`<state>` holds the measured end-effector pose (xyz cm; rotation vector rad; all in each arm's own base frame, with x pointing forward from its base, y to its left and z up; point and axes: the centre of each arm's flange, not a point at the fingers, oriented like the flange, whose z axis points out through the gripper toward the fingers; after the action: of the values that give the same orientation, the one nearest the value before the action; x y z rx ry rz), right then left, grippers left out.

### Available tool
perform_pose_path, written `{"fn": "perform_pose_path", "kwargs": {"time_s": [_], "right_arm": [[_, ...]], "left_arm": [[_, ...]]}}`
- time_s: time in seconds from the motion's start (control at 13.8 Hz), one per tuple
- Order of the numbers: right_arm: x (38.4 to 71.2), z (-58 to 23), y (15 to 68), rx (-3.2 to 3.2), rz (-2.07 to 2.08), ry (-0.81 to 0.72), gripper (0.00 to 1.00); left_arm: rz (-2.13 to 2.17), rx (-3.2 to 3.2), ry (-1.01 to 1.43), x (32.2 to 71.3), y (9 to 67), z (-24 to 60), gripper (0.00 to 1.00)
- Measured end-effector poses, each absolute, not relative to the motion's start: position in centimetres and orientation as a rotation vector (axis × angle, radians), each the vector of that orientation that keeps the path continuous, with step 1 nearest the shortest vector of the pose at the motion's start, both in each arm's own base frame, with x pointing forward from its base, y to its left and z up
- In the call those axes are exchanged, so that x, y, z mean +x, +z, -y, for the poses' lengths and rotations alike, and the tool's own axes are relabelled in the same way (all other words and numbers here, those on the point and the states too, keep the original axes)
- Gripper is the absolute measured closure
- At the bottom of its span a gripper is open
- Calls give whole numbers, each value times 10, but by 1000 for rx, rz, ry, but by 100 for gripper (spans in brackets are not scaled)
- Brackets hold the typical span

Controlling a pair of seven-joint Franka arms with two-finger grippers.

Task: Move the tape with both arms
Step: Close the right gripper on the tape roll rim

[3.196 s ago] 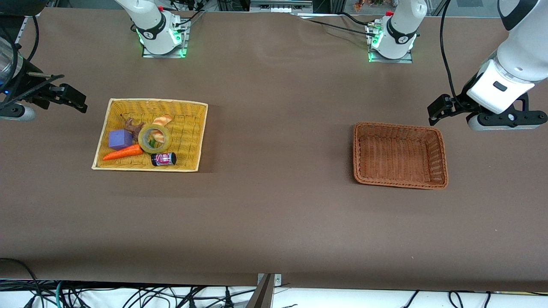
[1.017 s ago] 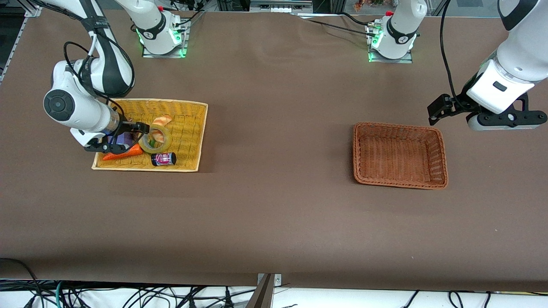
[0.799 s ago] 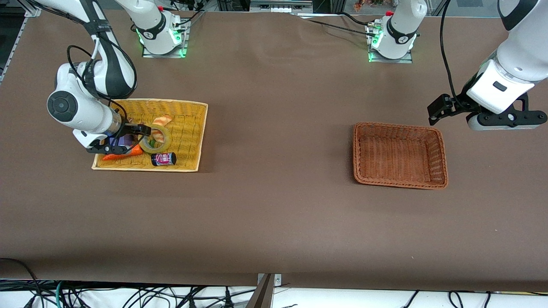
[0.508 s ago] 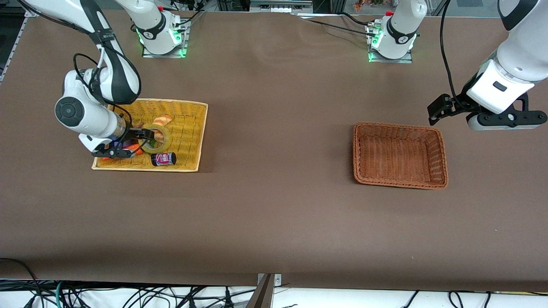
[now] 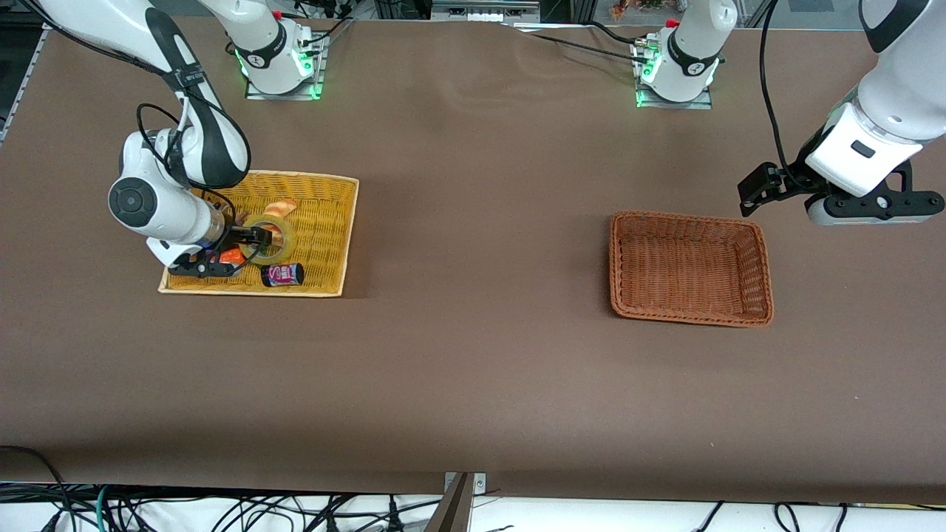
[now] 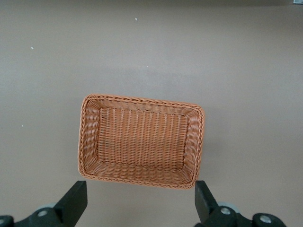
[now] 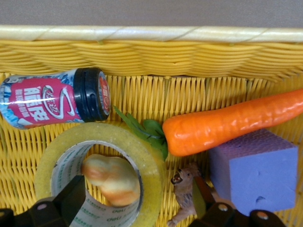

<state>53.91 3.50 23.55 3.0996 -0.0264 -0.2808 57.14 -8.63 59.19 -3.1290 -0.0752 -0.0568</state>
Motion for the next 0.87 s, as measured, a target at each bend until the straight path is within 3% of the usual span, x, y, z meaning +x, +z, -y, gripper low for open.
{"fn": "perform_pose_path", "kwargs": {"time_s": [0.22,0.65,0.87], "right_arm": [[532,-34,226,3103,14,-267,5],[529,-31,223,3102,-50,-276,74],[530,-31,225,3102,-68,-270,78]], "left_arm": [[75,-3129,-57,571,592,86,0],[75,-3129,-57,571,592,86,0],[75,-3129,-57,571,592,86,0]]}}
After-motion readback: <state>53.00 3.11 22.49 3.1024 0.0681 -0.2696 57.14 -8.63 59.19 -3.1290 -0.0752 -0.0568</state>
